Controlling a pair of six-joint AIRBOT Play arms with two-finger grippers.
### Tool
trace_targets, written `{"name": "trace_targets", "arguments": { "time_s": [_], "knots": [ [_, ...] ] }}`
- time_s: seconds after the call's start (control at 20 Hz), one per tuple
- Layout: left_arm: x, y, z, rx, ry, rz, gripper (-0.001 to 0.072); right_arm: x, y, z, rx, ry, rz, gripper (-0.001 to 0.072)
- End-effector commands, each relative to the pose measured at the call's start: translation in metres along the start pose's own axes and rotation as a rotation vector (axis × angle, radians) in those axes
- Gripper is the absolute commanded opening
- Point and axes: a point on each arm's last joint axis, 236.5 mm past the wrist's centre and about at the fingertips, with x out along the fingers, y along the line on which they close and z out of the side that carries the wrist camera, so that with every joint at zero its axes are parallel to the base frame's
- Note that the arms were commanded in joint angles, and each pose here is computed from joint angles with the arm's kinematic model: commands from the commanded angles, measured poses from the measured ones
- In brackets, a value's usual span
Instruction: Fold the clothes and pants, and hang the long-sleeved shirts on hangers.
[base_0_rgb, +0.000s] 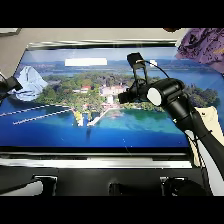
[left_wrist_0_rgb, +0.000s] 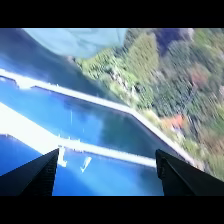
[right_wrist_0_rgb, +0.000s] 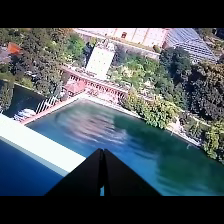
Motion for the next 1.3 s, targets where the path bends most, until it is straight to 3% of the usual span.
{"name": "trace_targets", "arguments": {
  "time_s": [0.0,0.4,0.7,0.85,1.05,1.25],
  "knots": [
    [0.085,0.023,0.033,-0.101,-0.044,0.026,0.0720,0.000,0.000,0.000,-0.002,-0.001,0.000,0.0031],
    [0.182,0.015,0.076,-0.102,-0.278,-0.042,0.0720,0.000,0.000,0.000,-0.001,-0.001,0.000,0.0031],
    [0.236,0.010,0.080,-0.186,-0.260,-0.072,0.0710,0.000,0.000,0.000,-0.001,-0.001,0.000,0.0031],
    [0.252,0.011,0.062,-0.199,-0.136,-0.048,0.0008,0.000,0.000,0.000,-0.001,-0.001,0.001,0.0031],
    [0.225,0.002,0.051,-0.159,-0.012,-0.050,0.0014,0.000,0.001,0.001,0.000,-0.006,0.003,0.0032],
    [0.127,-0.088,0.065,-0.110,0.000,-0.306,0.0014,-0.001,0.003,-0.003,0.018,0.012,0.011,0.0032]
  ]
}}
